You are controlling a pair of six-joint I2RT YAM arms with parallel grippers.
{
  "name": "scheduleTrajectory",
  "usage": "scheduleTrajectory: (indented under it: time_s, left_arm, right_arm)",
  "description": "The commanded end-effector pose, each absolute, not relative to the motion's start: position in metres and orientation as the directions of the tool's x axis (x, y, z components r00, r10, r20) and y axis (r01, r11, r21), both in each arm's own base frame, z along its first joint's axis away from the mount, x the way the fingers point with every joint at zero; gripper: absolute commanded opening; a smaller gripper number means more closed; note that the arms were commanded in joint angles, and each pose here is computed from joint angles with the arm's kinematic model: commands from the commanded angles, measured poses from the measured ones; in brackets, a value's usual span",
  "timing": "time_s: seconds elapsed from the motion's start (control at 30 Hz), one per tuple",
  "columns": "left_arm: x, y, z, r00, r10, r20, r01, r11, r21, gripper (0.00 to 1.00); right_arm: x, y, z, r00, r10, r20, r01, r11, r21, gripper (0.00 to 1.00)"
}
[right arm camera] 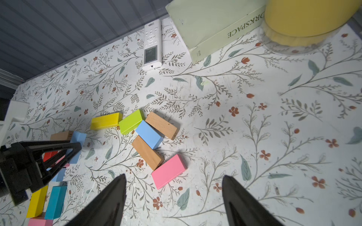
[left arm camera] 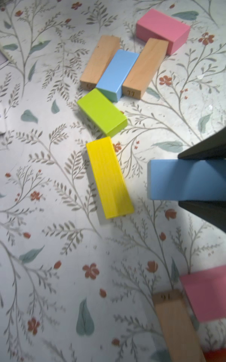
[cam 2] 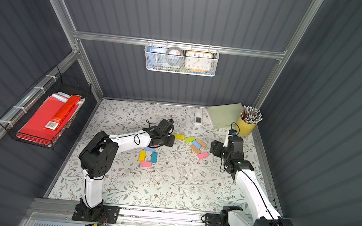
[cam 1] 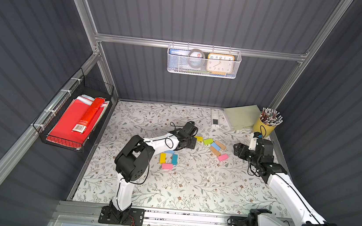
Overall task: Assemble the number 8 with building blocks
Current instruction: Pick up the building block from the center of the board, then place the building block at the center of the board.
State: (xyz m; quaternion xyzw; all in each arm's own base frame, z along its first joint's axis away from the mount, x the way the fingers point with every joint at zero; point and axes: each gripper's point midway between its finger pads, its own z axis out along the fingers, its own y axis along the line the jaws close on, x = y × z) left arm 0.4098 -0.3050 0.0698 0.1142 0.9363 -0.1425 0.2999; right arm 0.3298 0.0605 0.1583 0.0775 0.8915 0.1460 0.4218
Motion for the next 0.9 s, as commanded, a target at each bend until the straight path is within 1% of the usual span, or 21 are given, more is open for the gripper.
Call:
scheduleTrajectory:
  time_s: [0.0, 0.27, 0.53, 0.87]
  left_arm:
    - [0.41, -0.301, 0.077, -0.789, 0.1, -0.606, 0.276, 0.939, -0.204, 0.24]
    - [0.415, -0.307, 0.069, -0.792, 0.104, -0.602, 0.281, 0.937, -0.209, 0.25]
    - [0.418, -0.31, 0.061, -0.793, 0.125, -0.596, 0.294, 0.936, -0.195, 0.26]
    - [0.424, -0.304, 0.059, -0.797, 0.081, -0.598, 0.233, 0.955, -0.182, 0.26]
  right_arm:
    - [0.331, 0.055, 0.159, -0.607, 0.274, -0.746, 0.031, 0.946, 0.322, 0.82]
    - [0.329, 0.057, 0.16, -0.621, 0.265, -0.738, 0.024, 0.947, 0.321, 0.83]
    - [0.331, 0.07, 0.168, -0.631, 0.267, -0.728, -0.033, 0.929, 0.368, 0.83]
    - [0.324, 0.074, 0.168, -0.638, 0.283, -0.716, -0.042, 0.916, 0.399, 0.83]
